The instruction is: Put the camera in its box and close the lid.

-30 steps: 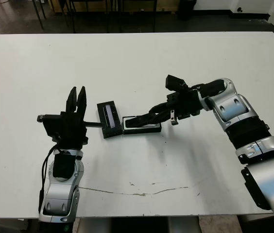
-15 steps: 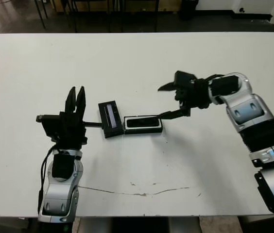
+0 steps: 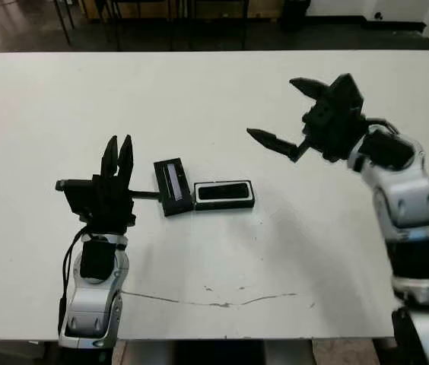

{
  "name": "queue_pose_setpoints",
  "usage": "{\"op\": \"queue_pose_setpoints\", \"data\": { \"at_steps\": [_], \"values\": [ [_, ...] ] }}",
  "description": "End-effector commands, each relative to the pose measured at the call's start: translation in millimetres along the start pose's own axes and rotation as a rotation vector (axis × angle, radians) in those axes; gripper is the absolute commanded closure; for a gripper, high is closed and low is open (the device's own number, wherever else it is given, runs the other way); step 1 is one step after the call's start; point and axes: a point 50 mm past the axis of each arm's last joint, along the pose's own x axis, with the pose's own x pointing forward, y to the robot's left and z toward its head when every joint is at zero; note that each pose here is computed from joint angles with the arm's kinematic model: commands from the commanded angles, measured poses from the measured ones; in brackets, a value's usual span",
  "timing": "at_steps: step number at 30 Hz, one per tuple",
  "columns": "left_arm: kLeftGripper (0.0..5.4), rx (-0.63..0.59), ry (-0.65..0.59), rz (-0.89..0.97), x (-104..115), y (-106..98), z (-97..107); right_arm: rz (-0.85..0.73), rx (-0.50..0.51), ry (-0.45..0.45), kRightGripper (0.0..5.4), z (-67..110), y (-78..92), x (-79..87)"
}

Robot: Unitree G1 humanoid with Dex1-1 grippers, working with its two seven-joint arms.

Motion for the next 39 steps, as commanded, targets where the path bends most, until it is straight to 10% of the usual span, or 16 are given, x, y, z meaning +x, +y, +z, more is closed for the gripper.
{"op": "queue_pose_setpoints", "data": {
  "at_steps": [1,16,39],
  "values": [
    [5.40,0.011,0.032,-0.006,-3,2,-6,0.053,-0.106,0.014,2.05,-6.7,17.9,-3.7],
    [5.40,0.013,0.035,-0.009,-4,1,-5,0.191,-0.329,0.108,5.39,-20.6,49.5,2.6],
    [5.40,0.014,0.031,-0.008,0,1,-5,0.365,-0.415,0.263,5.39,-44.2,48.6,-7.5]
  ]
}}
